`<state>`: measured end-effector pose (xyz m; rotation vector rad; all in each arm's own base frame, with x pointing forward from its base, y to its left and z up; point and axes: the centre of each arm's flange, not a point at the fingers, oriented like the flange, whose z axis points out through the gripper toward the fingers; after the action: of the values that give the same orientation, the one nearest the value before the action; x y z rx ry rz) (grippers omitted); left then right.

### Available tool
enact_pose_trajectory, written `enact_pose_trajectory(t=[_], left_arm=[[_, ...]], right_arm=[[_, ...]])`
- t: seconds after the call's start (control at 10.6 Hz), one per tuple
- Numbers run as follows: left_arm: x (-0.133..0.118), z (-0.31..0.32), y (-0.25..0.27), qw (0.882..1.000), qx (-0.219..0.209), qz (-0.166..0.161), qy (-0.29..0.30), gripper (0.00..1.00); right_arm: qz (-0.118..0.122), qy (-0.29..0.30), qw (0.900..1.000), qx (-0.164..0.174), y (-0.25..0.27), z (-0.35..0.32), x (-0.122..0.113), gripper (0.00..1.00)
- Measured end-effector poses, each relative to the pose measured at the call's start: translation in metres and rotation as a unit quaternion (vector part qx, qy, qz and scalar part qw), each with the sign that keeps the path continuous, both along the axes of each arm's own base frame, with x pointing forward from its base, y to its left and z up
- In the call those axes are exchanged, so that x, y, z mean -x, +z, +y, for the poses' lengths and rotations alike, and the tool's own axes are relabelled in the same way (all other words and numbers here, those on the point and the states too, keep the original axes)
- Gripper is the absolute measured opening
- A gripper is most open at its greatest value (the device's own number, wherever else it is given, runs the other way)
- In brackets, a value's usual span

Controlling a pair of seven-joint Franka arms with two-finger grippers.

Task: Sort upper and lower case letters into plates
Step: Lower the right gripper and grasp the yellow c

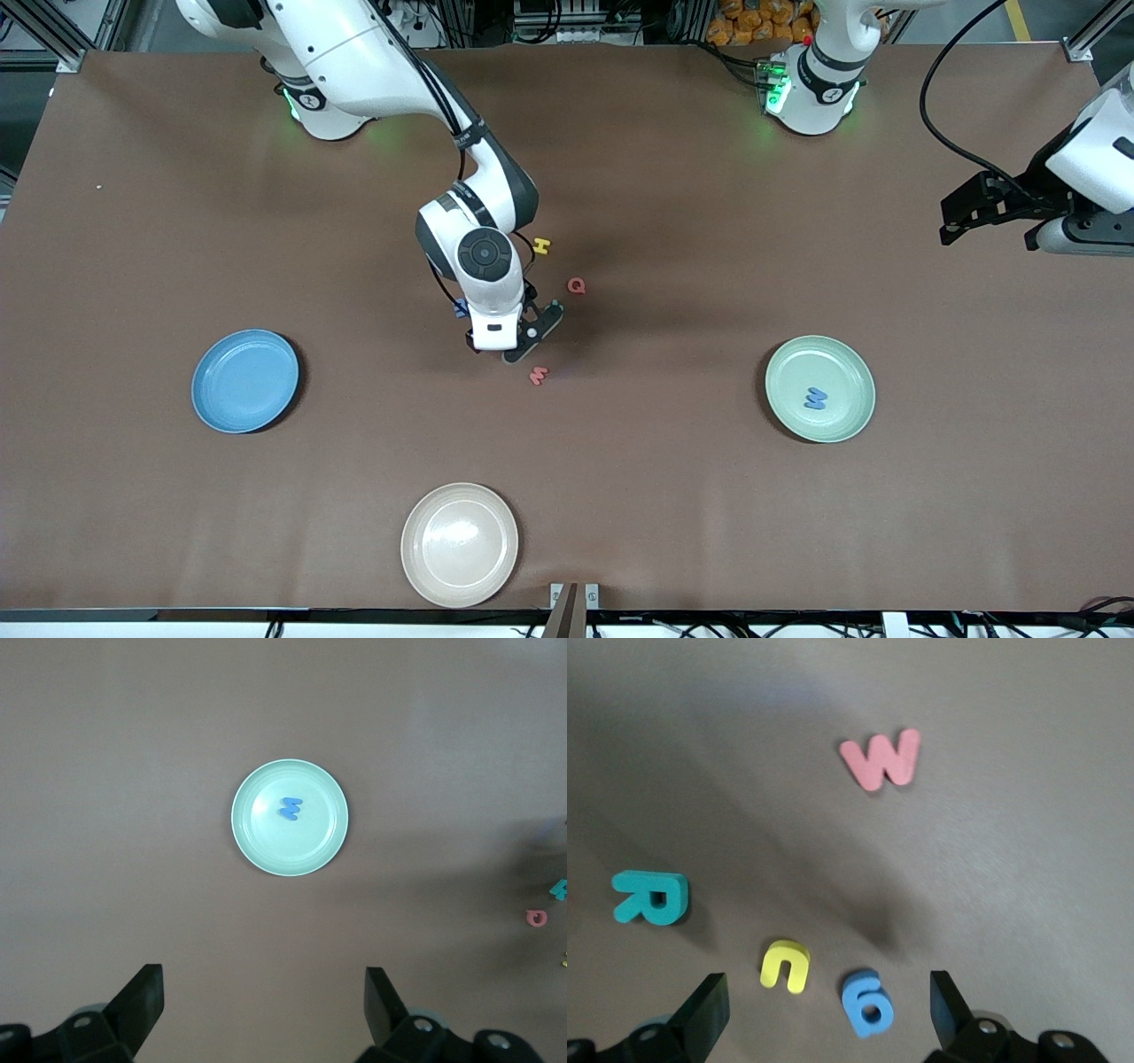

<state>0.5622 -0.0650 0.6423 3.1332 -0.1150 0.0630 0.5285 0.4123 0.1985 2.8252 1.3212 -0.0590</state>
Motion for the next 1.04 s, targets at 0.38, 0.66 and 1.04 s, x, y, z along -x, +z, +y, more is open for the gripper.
enact_pose_trajectory(t=[0.38, 0.66, 1.04], left_arm=[[0.000, 0.001, 0.000, 1.000, 0.000, 0.000, 0.001, 1.00], [-0.001, 0.006, 0.000, 1.000, 0.000, 0.000, 0.005, 1.00], [0.000, 0.008, 0.001, 1.000, 0.000, -0.002, 0.007, 1.00]], right_arm=[[-0.005, 0.029, 1.000, -0.009, -0.012, 0.014, 0.017, 1.00], [0.005, 0.028, 1.000, -0.007, -0.026, 0.013, 0.025, 1.00], [0.016, 0.001, 1.000, -0.018, -0.032, 0.007, 0.025, 1.00]])
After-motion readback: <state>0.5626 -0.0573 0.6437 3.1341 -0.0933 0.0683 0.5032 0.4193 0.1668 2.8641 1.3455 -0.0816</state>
